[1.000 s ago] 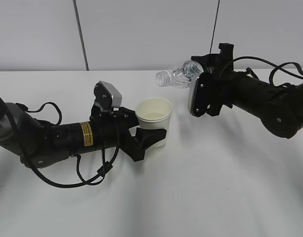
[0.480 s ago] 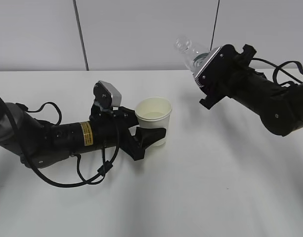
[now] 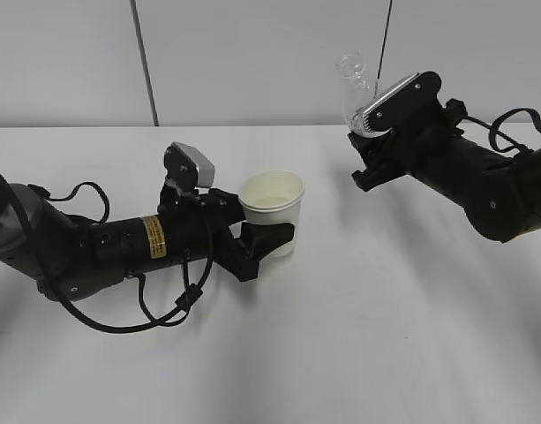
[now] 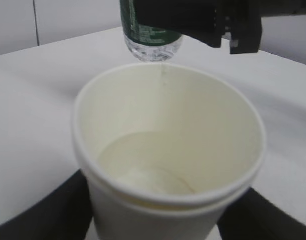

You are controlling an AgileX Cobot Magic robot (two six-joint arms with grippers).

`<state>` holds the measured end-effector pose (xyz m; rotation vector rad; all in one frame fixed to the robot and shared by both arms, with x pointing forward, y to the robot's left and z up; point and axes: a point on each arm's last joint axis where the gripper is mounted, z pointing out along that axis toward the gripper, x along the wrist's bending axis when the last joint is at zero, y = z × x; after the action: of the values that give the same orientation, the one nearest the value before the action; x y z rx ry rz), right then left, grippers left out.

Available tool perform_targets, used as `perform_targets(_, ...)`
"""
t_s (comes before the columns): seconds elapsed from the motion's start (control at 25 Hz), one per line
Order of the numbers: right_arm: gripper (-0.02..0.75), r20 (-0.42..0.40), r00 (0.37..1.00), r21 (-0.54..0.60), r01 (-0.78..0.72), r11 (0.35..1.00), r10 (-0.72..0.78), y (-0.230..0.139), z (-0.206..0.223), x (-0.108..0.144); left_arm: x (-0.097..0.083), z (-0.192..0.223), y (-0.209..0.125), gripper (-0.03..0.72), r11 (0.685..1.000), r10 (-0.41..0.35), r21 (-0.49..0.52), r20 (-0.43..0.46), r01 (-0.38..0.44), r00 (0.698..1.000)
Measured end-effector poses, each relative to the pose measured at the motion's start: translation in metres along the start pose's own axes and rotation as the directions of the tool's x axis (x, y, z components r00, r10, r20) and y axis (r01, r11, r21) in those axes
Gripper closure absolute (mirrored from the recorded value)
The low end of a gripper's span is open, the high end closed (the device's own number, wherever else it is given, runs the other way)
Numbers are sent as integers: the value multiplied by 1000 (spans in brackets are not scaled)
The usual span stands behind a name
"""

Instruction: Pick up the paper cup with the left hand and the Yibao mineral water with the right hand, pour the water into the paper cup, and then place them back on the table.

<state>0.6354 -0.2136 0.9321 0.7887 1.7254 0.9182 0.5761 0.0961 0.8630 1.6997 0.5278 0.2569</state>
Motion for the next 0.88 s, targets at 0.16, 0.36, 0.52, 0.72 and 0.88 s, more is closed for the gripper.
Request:
perform_targets(0.16,250,-9,997,22,-80,997,80,-2,0,1,3,0,1,244,1000,-15,-11,-26,15,1000)
perform_targets(0.36,250,-11,982,39,-190,981,190,-3,0,2,5,0,2,246,999,-30,-21,-49,29,998)
perform_targets(0.52,250,-10,963,51,-268,962,269,-4,0,2,6,0,2,246,999,-39,-28,-63,37,997)
perform_targets(0.72,250,-13,944,95,-326,941,329,-8,0,4,7,-1,3,246,999,-44,-32,-71,42,997)
perform_targets(0.88,251,-13,934,103,-354,930,357,-8,0,4,13,-5,3,246,998,-48,-35,-89,45,995)
